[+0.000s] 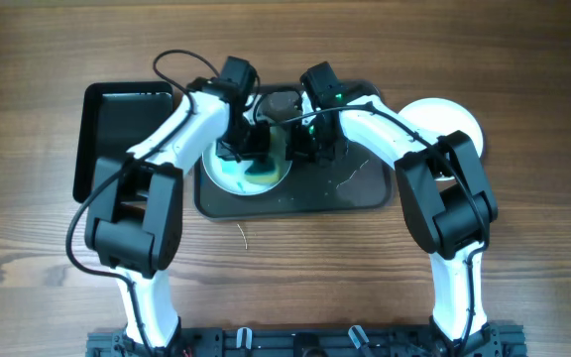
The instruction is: Clean dirty plates on tray and stack at the side
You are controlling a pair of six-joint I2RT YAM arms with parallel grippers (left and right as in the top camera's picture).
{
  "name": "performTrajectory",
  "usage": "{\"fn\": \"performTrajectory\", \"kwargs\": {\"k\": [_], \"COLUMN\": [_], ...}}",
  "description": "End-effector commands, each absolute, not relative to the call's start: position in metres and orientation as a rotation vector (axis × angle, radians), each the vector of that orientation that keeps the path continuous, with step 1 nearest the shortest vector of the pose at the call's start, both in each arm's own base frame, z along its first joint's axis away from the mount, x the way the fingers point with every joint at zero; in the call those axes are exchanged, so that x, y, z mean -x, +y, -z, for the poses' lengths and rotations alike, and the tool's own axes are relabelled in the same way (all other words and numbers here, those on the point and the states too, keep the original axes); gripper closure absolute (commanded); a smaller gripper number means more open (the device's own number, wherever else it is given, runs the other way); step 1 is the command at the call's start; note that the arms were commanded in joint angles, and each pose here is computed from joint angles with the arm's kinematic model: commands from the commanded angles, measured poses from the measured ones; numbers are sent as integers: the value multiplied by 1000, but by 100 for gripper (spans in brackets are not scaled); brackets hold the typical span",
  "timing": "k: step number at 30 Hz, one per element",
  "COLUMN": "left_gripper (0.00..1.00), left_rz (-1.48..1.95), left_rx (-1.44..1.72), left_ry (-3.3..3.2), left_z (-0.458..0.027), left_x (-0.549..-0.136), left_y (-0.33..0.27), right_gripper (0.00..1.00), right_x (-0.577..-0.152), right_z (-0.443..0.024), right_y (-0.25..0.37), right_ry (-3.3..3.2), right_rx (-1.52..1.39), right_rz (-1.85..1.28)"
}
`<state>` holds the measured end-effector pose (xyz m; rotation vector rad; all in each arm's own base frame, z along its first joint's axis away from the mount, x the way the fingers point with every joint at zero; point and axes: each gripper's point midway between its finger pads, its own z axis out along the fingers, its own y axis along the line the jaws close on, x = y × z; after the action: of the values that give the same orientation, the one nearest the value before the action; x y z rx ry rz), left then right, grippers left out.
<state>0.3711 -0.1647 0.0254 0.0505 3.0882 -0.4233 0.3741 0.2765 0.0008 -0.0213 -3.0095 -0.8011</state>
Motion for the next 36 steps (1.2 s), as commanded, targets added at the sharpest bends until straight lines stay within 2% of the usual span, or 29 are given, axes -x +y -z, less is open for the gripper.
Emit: {"fn": "performTrajectory", "kwargs": {"k": [1,5,14,26,36], "left_gripper": [96,96,96,96,96], "left_rz": [331,244,252,280,280], "left_rx": [231,336,333,331,330], "left_ry": [3010,2945,2919,2898,2900], "left_z": [-48,-65,-73,-75,-75], "left_x": [-405,-416,-419,-424,-424], "left_y": [-127,-97,-93,-96,-96], "right_gripper": [96,96,96,96,96], "right_x": [-366,-370,-390,-402,-378], "right_z": [23,10,-42,-164,-252], "right_y": [265,264,215,123,131], "right_ry": [-2992,-3038,-3311,-3683,-3716], "right_rx": [69,-13,-15,32,-94], "right_rz": [709,718,351,-626,-1579]}}
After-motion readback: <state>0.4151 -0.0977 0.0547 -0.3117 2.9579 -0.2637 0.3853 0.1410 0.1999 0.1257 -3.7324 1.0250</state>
